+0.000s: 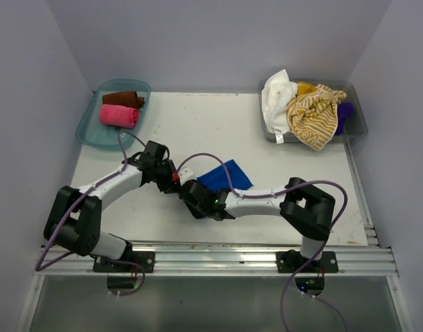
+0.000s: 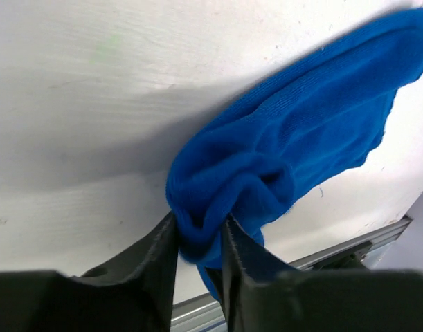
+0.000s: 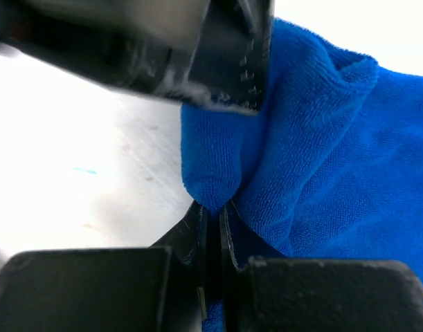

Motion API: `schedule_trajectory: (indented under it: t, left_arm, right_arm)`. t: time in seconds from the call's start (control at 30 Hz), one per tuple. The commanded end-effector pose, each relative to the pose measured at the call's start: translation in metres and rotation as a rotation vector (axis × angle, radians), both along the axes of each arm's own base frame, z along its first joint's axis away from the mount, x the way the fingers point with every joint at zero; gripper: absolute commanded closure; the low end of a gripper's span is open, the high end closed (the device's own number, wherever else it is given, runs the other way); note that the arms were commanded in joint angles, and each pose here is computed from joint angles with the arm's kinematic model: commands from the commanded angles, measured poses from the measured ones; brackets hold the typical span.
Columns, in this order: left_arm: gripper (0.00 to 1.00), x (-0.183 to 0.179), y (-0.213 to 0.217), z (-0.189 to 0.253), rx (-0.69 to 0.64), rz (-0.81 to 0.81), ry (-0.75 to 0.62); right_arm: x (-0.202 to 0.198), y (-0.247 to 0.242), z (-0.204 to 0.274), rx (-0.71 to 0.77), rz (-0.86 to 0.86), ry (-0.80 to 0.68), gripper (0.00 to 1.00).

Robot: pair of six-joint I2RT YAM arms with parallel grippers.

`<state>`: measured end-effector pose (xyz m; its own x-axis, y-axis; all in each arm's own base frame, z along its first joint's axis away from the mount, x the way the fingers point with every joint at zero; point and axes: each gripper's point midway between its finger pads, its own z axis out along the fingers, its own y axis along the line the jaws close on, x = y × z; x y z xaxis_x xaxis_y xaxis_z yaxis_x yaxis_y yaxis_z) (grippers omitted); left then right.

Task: Roll the towels
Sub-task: Roll the towel

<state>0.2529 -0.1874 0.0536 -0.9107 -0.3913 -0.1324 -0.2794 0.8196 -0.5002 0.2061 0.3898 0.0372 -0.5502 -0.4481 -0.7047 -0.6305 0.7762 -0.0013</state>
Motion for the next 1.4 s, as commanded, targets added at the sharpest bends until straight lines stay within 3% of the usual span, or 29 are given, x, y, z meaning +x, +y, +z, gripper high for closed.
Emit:
schedule_trajectory:
  t: [0.0, 0.03, 0.13, 0.23, 0.6, 0.97, 1.13, 1.37]
  left_arm:
    - [0.65, -0.001, 0.02, 0.014, -0.003, 0.064, -0.031]
    - [0.49, -0.001, 0.024, 0.016, -0.002, 0.071, -0.036]
    - [0.31, -0.004, 0.028, 0.025, -0.004, 0.075, -0.055]
    - [0.25, -0.001, 0.033, 0.034, -0.003, 0.086, -0.076]
    - [0.28, -0.003, 0.017, 0.047, -0.09, 0.049, -0.1]
    - [0.4, 0.004, -0.021, 0.076, -0.177, -0.088, -0.219]
    - [0.41, 0.0, -0.043, 0.078, -0.184, -0.169, -0.232]
    - [0.43, 0.008, -0.052, 0.071, -0.183, -0.213, -0.231]
  right_arm:
    - [-0.007, 0.019, 0.018, 0.161, 0.031, 0.092, 1.0]
    - [-0.008, 0.02, 0.019, 0.18, 0.031, 0.113, 1.0]
    - [-0.011, 0.024, 0.025, 0.253, 0.045, 0.179, 1.0]
    - [-0.01, 0.02, 0.03, 0.334, 0.037, 0.255, 1.0]
    - [0.0, 0.002, 0.041, 0.649, 0.006, 0.473, 1.0]
    - [0.014, -0.015, 0.049, 0.924, -0.05, 0.638, 1.0]
    - [0.018, -0.018, 0.035, 1.0, -0.087, 0.738, 1.0]
    - [0.021, -0.026, 0.034, 1.049, -0.11, 0.743, 1.0]
